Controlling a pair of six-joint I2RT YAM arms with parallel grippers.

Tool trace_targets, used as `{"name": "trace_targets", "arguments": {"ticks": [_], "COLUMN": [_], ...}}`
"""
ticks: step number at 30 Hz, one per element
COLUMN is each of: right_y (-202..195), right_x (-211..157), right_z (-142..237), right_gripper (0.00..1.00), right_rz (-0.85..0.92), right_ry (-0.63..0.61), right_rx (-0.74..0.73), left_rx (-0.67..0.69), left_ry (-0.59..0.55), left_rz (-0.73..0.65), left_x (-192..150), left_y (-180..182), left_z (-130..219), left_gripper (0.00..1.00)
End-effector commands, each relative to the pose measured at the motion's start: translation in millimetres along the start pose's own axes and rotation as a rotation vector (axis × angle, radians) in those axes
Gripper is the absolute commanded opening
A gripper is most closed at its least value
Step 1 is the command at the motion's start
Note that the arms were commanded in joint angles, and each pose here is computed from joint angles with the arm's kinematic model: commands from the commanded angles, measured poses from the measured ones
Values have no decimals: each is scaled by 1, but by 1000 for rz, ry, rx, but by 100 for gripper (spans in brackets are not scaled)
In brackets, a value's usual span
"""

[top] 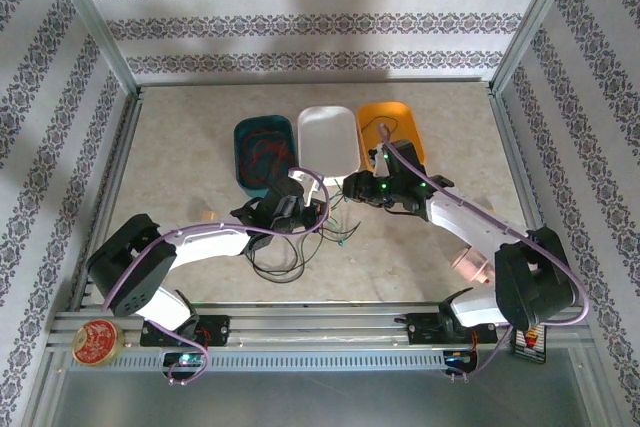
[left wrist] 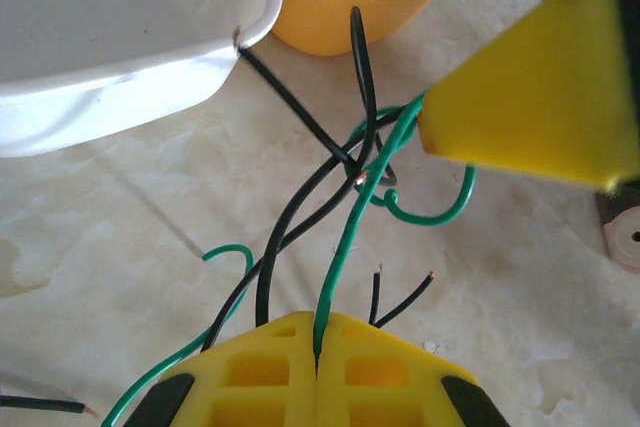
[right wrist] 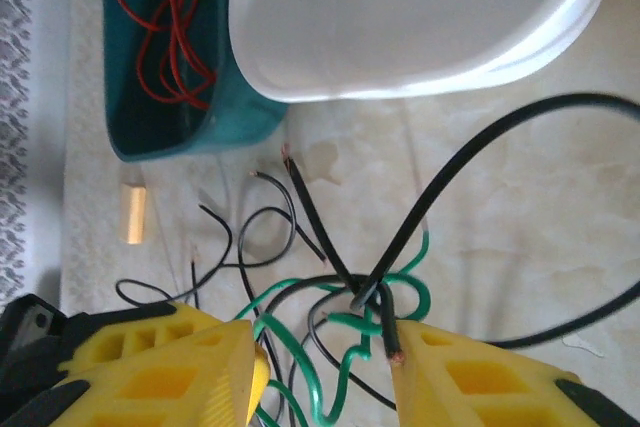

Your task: Untangle the cables

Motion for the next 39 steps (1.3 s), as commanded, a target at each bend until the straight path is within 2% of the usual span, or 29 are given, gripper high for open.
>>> {"name": "trace_targets", "arguments": {"ticks": [1,20,23,27,28,35,39], "right_y": [-2,-5,-6,-7,-8,-27,-40], "right_x": [3,-14,-13,-9,-8,-5,-10], "right_z": [8,-8,-12,-14,-14,-1,9], "right_gripper": [40,37,31,7,4,0,0], "right_rz": [-24,5,1,-5,-8,-60,-50], "right_ry": [-25,60,54,29,19,-70,-100], "right_rx": [44,23,21,7,1,-135,-318], "left_rx": [-51,-59,-66,-68,-59,200,229], "left_ry": [-77,-79,-82,-82,-83,-119,-133], "left_rz": [11,1,-1,5,7,42,31], "left_x": [12,16,17,15,15,13,16], "left_y": [-6,-7,-8,-8,-7,11,13], "left_z": [9,8,9,11,11,26,32], "left_gripper": [0,0,0,0,0,0,0]}}
Point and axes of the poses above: each hand's point on the last joint's axis, 136 mm out from that joint toward the fingers, its own z axis back along the fingers, its own y axis along the line the jaws close on, x = y × z, the point moved 10 cm from there along z, back along the fingers, and after that the axes turned 15 degrees about -z, right-handed, at the moved point
